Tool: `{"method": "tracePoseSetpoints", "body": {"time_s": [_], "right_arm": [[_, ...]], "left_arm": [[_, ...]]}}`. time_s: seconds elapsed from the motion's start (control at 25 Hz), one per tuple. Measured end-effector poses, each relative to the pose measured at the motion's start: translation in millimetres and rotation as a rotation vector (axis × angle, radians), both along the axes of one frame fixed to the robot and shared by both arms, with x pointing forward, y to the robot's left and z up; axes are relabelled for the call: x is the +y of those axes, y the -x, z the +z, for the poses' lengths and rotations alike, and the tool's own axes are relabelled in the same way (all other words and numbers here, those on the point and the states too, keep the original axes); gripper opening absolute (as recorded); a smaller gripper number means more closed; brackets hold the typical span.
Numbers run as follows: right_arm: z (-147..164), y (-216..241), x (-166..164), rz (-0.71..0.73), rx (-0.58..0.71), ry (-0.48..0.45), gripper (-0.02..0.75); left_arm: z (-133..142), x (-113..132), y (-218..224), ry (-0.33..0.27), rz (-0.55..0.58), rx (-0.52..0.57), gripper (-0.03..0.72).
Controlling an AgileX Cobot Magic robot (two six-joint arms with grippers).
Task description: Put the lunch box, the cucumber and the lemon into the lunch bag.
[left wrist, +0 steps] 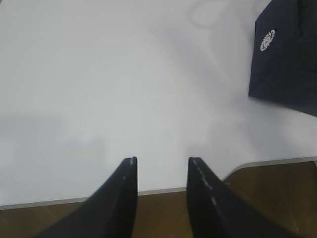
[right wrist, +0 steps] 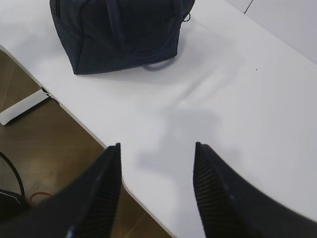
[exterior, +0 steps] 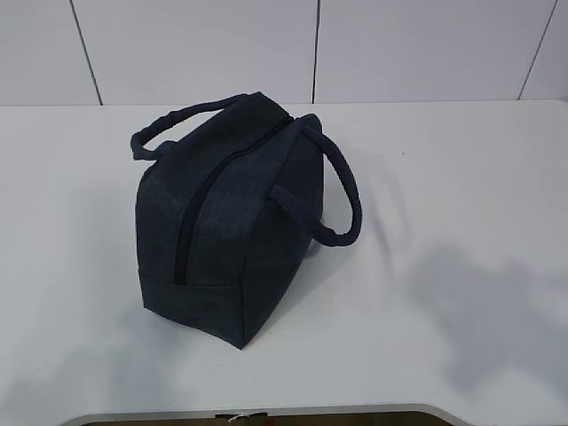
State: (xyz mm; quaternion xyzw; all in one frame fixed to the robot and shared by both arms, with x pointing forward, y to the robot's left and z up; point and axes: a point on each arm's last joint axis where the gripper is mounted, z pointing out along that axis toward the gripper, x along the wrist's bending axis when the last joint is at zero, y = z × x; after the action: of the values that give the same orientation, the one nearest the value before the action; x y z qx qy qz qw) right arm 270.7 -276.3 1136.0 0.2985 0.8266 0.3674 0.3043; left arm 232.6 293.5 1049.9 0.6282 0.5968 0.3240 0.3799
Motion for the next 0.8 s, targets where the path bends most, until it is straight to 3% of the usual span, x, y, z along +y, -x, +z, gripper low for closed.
{"method": "tracePoseSetpoints", "body": {"time_s": [0.48, 0.8], "right_arm": [[-11, 55, -26, 0.007, -0.048, -0.021, 0.387], [-34, 81, -38, -0.006, -0.114, -0.101, 0.388]], "left_arm": [[0, 0, 0, 0.0, 0.0, 0.0, 0.242], [0, 0, 0, 0.0, 0.0, 0.0, 0.242]]}}
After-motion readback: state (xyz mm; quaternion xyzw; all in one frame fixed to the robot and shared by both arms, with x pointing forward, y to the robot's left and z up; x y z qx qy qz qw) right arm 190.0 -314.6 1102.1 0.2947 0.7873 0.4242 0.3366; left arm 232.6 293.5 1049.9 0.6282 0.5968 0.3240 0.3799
